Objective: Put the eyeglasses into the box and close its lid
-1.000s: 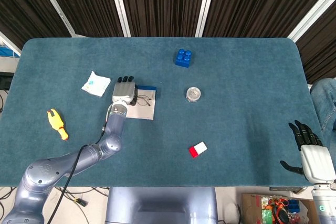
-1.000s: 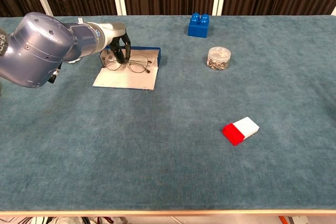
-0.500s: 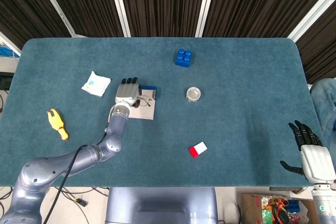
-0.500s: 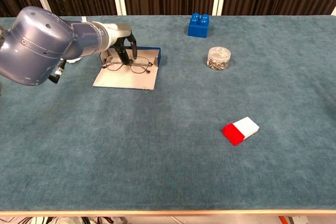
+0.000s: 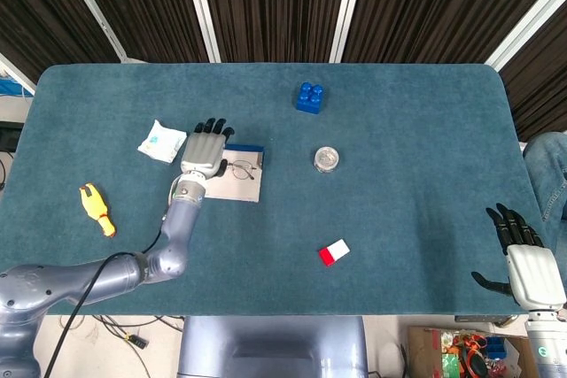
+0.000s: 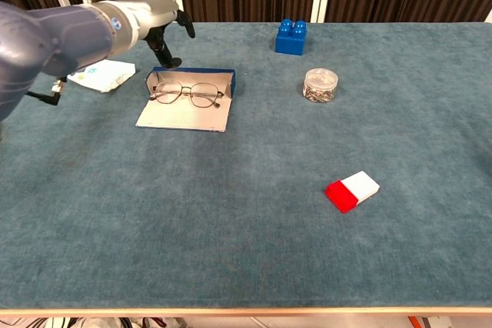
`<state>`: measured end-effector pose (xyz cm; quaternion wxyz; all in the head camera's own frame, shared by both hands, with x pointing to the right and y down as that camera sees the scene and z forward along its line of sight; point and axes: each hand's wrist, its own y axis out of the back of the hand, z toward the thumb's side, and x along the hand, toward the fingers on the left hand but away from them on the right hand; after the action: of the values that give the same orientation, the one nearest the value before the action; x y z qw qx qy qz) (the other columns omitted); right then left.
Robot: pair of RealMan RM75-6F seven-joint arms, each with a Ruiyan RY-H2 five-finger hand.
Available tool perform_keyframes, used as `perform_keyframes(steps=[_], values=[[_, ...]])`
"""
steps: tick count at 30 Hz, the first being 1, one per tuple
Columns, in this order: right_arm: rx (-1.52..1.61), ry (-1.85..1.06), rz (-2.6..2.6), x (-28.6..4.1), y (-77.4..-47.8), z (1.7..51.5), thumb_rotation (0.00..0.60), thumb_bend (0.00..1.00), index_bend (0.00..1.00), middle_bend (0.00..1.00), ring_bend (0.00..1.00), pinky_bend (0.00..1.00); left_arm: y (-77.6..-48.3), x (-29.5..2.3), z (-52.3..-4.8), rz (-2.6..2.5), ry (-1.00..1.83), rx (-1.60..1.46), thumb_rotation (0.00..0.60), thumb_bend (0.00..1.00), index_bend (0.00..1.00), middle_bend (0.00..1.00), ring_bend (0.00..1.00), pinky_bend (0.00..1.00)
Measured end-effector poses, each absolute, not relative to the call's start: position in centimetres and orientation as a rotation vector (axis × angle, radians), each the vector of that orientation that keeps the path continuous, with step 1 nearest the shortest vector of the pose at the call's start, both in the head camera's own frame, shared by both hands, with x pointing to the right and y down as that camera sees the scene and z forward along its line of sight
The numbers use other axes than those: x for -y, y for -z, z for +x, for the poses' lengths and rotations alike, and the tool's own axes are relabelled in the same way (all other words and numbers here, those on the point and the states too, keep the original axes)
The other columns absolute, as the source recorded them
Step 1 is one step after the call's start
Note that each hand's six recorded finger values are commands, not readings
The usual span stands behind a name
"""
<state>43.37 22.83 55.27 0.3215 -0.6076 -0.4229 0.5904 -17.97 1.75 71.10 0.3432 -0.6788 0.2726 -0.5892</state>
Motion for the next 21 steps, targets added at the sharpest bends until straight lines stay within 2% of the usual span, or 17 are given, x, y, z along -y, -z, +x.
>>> perform_keyframes(steps=[2,4,7,10,21], values=[[1.115,-1.555,-1.595,-22.8,-55.3,43.4,0.600,0.00,0.00,0.00,0.00,0.17,-71.1,-2.5,-18.4,-1.790,1.528,-0.698,0.600,0.42,0.06,0.28,0.34,0.64],[1.117,-1.558,-1.595,-22.8,-55.3,43.4,0.600,0.00,0.00,0.00,0.00,0.17,-71.1,-3.6,-18.8,-1.846,1.532,-0.695,0.600,0.42,0.02,0.36,0.42,0.69],[1.104,-1.561,-1.606,-22.9,-55.4,43.3,0.600,0.00,0.00,0.00,0.00,0.17,-71.2,-5.1,-19.3,-1.955,1.547,-0.678,0.600,0.42,0.00,0.50,0.52,0.73],[1.101,-1.559,-1.610,-22.9,-55.4,43.3,0.600,0.00,0.00,0.00,0.00,0.17,-71.3,-6.5,-20.0,-2.053,1.564,-0.647,0.600,0.43,0.00,0.59,0.59,0.75],[1.107,-1.563,-1.610,-22.8,-55.4,43.5,0.600,0.00,0.00,0.00,0.00,0.17,-72.4,-8.8,-20.3,-2.160,1.586,-0.604,0.600,0.43,0.00,0.62,0.61,0.76]])
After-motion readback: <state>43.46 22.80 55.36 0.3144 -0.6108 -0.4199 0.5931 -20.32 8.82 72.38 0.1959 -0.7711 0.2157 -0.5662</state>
